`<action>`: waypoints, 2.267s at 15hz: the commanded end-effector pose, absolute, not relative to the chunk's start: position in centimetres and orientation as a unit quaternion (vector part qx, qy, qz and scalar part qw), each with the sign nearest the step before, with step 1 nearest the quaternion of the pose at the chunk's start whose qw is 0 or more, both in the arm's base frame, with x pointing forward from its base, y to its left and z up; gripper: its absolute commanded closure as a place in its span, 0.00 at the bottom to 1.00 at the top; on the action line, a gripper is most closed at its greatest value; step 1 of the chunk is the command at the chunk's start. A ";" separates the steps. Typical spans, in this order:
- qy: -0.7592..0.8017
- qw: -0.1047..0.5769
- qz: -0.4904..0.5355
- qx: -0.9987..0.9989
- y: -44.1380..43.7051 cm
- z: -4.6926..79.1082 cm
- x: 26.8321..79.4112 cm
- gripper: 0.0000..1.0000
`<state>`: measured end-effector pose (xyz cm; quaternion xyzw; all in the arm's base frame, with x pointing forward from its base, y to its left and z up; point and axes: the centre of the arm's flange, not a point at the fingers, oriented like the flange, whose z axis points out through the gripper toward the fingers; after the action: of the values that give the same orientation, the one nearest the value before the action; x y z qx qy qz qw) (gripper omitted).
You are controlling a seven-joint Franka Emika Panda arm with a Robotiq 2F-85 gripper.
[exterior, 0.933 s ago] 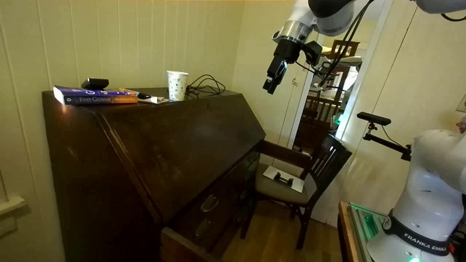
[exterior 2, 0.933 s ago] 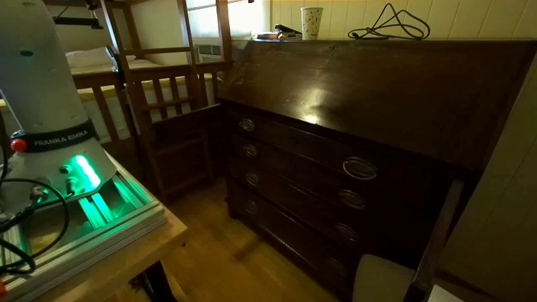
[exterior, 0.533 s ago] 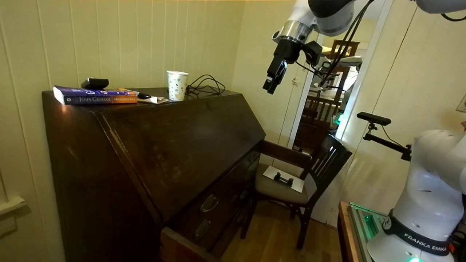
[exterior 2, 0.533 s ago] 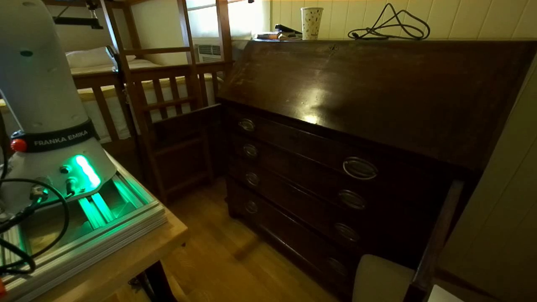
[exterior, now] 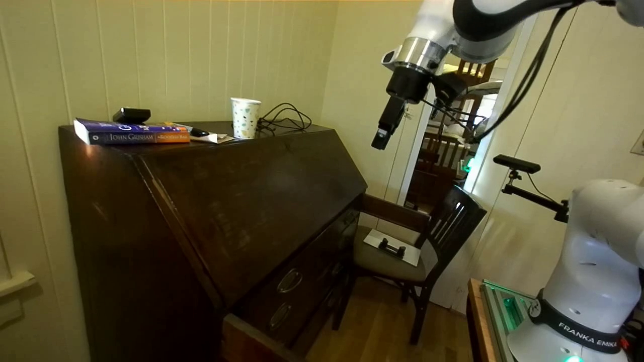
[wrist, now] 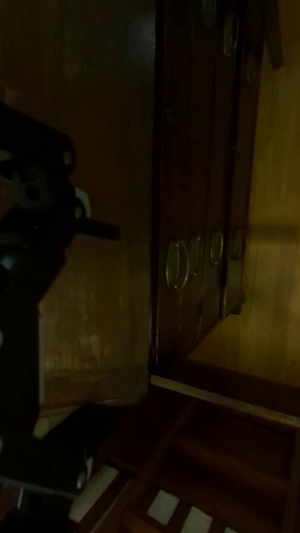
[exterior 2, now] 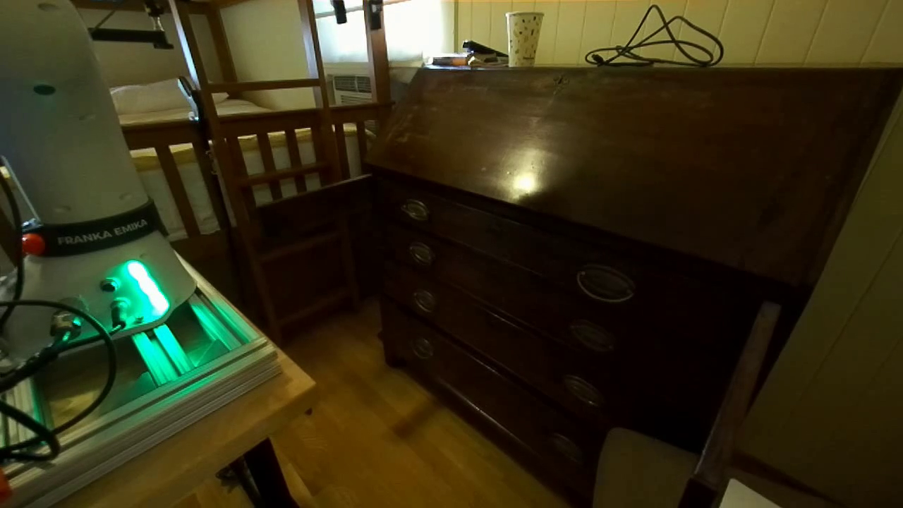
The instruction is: Push the wooden rail on the left backwards.
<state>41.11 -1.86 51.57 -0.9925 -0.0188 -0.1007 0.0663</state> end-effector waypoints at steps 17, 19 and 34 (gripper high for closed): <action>0.043 -0.016 -0.068 -0.997 11.4 38.5 34.3 0.00; 0.033 0.011 -0.092 -0.995 12.7 36.0 34.2 0.00; -0.021 -0.004 -0.044 -0.999 20.2 27.6 34.7 0.00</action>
<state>34.67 20.16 27.58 -0.9988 -0.0213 -0.0438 -0.0038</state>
